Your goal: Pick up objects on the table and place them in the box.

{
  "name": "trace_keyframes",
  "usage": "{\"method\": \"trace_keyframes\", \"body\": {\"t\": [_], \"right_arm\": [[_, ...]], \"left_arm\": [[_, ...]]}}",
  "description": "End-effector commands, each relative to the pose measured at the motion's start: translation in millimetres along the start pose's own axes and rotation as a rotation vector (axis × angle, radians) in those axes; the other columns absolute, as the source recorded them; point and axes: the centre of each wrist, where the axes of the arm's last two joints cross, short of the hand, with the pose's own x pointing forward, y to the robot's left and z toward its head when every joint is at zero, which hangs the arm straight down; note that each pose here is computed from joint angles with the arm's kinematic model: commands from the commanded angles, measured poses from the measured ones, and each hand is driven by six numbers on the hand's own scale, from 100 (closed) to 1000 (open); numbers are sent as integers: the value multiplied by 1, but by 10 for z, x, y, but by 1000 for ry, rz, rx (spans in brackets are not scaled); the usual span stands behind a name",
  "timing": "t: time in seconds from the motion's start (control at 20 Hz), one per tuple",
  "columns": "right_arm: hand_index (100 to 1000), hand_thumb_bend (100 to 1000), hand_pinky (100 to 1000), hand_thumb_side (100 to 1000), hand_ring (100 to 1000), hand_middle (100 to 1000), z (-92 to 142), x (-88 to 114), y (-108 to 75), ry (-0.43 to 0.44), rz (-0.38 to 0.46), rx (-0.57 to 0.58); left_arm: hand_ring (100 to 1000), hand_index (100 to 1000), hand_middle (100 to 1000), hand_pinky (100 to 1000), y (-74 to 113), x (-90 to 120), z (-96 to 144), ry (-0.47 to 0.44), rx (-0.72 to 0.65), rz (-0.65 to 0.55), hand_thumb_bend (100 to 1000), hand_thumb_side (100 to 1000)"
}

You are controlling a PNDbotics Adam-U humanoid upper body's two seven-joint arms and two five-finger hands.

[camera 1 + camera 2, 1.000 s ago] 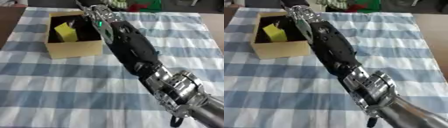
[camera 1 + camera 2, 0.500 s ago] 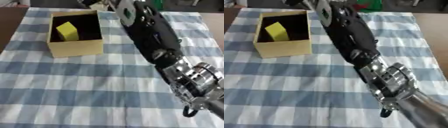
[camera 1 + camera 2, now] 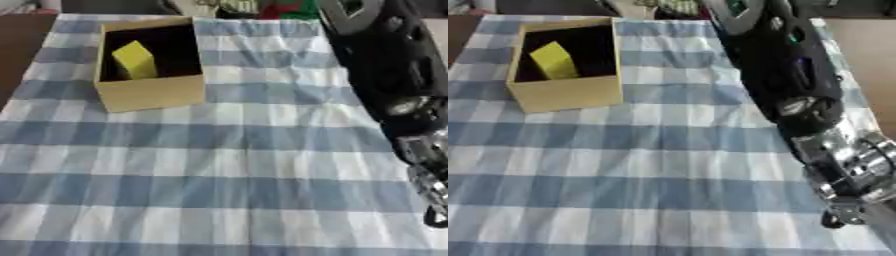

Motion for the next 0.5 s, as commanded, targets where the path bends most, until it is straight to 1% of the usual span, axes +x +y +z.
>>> {"method": "trace_keyframes", "body": {"t": [0.05, 0.1, 0.15, 0.3, 0.45, 0.5], "right_arm": [[919, 100, 936, 314, 970, 787, 325, 92, -313, -48, -20, -103], [923, 100, 934, 320, 969, 789, 419, 92, -331, -47, -37, -120], [920, 100, 933, 359, 967, 785, 506, 94, -342, -43, -51, -137], [923, 100, 932, 394, 966, 782, 745, 104, -364, -52, -105, -187], [927, 100, 929, 470, 963, 779, 924, 95, -361, -59, -165, -238], [927, 100, 929, 474, 963, 780, 963, 72, -353, -59, -184, -250]], "left_arm": [[699, 719, 522, 951, 51, 36, -67, -34, 18, -14, 100, 244], [699, 719, 522, 951, 52, 36, -68, -34, 20, -14, 100, 244], [699, 719, 522, 951, 52, 36, -69, -34, 21, -14, 100, 244], [699, 719, 522, 951, 54, 35, -72, -35, 25, -16, 100, 244], [699, 719, 522, 951, 57, 32, -69, -33, 29, -17, 100, 244], [699, 719, 522, 951, 58, 31, -68, -33, 29, -18, 100, 244]]}}
